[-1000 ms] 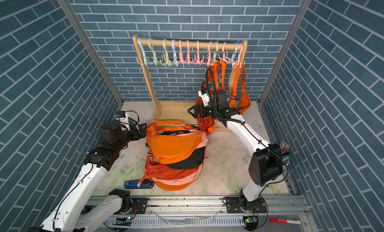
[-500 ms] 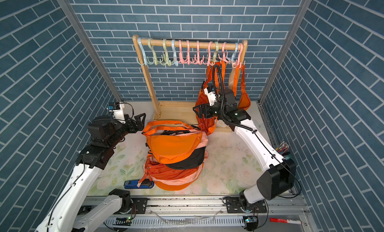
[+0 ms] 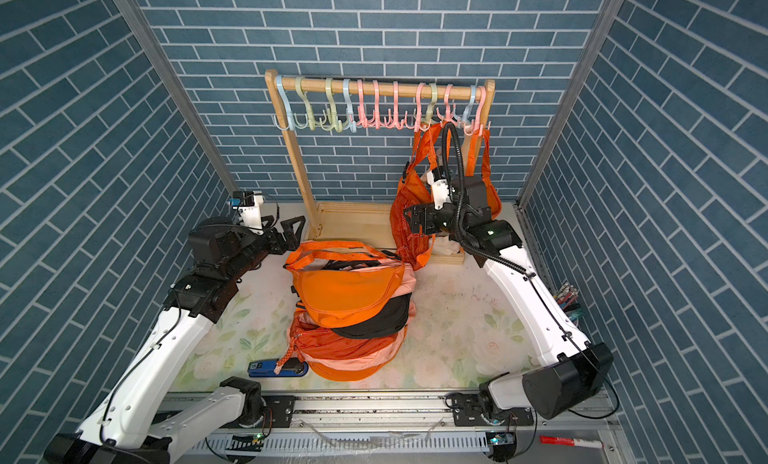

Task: Take the bag off the hook
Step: Pick up the bag from the hook.

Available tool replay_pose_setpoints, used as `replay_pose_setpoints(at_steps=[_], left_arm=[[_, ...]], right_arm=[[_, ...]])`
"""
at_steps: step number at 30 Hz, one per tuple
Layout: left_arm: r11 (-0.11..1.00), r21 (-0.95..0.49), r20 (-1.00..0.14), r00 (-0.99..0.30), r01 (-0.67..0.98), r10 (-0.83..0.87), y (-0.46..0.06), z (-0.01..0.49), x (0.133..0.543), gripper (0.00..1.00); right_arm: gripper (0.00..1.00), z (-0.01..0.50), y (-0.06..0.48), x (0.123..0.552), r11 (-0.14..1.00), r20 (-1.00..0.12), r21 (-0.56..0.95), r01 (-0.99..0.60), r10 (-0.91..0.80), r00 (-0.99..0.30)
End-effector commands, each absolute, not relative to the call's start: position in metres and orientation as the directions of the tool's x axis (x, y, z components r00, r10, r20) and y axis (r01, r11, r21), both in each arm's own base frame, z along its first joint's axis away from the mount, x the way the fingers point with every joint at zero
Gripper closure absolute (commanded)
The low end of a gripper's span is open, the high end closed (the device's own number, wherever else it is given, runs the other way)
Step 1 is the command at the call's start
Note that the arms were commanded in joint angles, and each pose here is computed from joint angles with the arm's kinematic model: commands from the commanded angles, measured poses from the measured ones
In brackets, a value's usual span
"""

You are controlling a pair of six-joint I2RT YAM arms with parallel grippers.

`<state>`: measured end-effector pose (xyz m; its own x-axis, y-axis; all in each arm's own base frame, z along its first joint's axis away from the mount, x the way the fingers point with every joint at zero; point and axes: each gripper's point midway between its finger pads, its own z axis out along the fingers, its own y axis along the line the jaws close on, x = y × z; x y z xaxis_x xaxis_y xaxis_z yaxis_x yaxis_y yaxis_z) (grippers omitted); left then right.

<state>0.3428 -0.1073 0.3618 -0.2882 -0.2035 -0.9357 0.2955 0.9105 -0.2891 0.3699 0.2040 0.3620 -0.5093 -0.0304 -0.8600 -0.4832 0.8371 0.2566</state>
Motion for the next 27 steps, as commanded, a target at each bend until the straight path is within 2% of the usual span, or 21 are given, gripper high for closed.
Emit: replay_pose_setpoints(at_steps=[1,7,12,17,27], left_arm=[[0.900,-0.287,-0.938,-0.285,0.329,-0.195,-0.114,0.357,0.344,0.02],[0.864,-0.333,-0.917,-0.343,0.378,-0.203,-0.128,0.339,0.340,0.02],[0.863,-0.322,-0.923,-0.332,0.389,-0.195,-0.129,0.342,0.337,0.02],[0.850,-0.340,-0.916,-0.345,0.403,-0.203,-0.133,0.340,0.336,0.02],[0.847,-0.340,-0.916,-0.349,0.408,-0.199,-0.134,0.338,0.336,0.02]], right_arm=[[0.12,0.375,0.180,0.379,0.876,-0.865,0.238,-0.420,-0.006,-0.501],[0.33,0.384,0.165,0.398,0.885,-0.850,0.282,-0.371,0.051,-0.525],[0.35,0.383,0.168,0.412,0.870,-0.833,0.323,-0.374,0.074,-0.548],[0.44,0.378,0.178,0.426,0.846,-0.810,0.363,-0.391,0.079,-0.581],[0.51,0.370,0.187,0.460,0.841,-0.785,0.376,-0.390,0.064,-0.616]])
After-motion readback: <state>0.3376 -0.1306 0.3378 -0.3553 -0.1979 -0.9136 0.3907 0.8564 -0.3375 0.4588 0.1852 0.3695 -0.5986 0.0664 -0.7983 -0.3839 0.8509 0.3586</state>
